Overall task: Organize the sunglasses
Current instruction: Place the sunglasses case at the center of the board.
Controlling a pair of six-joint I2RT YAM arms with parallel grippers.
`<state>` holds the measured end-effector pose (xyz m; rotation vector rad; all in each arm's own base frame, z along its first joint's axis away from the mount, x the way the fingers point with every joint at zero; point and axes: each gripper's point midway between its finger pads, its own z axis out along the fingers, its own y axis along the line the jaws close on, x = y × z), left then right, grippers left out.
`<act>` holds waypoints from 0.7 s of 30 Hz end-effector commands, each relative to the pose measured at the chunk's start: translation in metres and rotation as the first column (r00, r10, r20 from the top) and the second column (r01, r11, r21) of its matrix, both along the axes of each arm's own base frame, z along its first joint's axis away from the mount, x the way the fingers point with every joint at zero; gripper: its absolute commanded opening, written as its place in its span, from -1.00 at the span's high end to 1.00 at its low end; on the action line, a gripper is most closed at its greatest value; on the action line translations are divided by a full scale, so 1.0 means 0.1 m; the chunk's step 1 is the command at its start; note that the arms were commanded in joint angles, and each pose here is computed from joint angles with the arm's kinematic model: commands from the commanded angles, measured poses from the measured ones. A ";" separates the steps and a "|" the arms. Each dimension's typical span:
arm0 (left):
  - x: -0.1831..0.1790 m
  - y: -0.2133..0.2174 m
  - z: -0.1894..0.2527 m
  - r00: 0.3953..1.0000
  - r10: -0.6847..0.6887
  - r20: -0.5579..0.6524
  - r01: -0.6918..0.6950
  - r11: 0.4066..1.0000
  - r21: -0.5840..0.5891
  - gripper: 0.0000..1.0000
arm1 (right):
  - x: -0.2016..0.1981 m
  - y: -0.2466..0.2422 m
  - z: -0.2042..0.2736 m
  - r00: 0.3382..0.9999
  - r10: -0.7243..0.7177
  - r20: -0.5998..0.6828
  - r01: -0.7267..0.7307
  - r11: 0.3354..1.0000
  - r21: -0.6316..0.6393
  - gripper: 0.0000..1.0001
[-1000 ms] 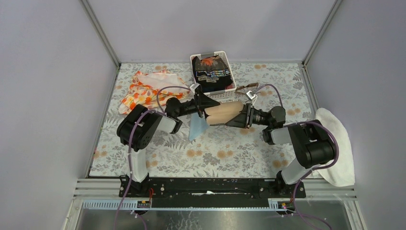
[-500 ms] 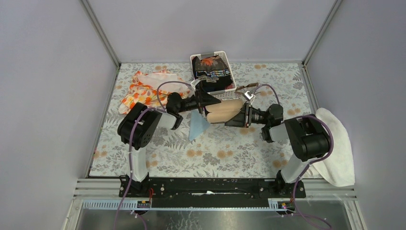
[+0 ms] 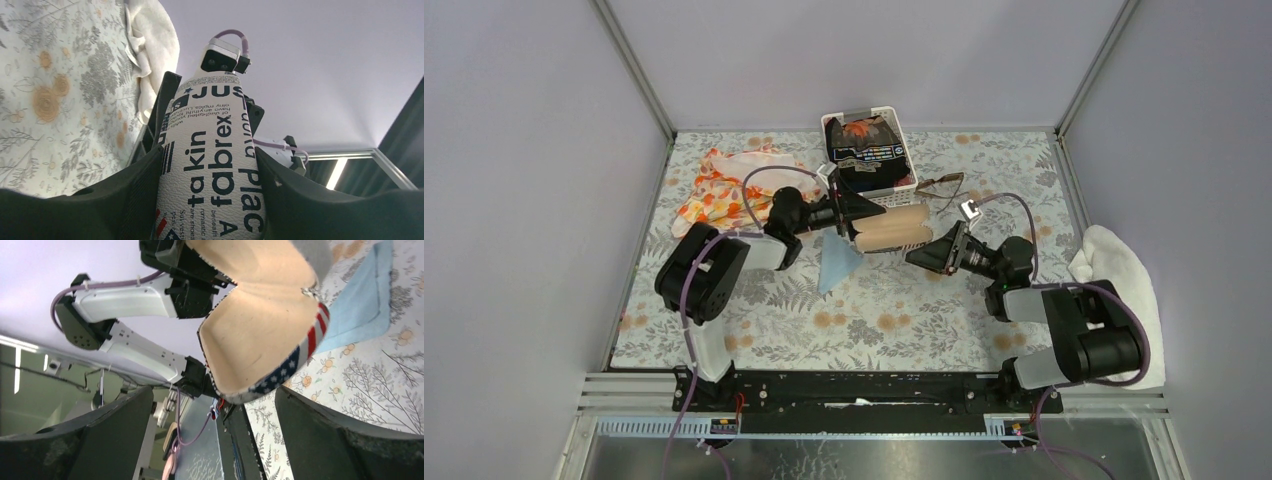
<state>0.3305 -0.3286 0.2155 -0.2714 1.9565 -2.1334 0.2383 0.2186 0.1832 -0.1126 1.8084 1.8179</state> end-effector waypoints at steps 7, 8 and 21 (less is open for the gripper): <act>-0.04 0.10 -0.20 0.971 0.208 0.116 -0.221 0.970 0.103 1.00 | 0.24 -0.16 0.06 0.883 -0.384 -0.269 0.409 0.911 0.045 -0.99; -0.08 0.06 -0.19 0.972 0.204 0.119 -0.216 0.972 0.095 1.00 | 0.29 -0.18 -0.01 0.854 -0.429 -0.296 0.450 0.893 0.003 -0.99; -0.34 -0.08 -0.12 0.977 0.191 0.098 -0.193 0.981 0.009 1.00 | 0.39 -0.35 -0.43 0.667 -0.606 -0.434 0.599 0.782 -0.171 -0.48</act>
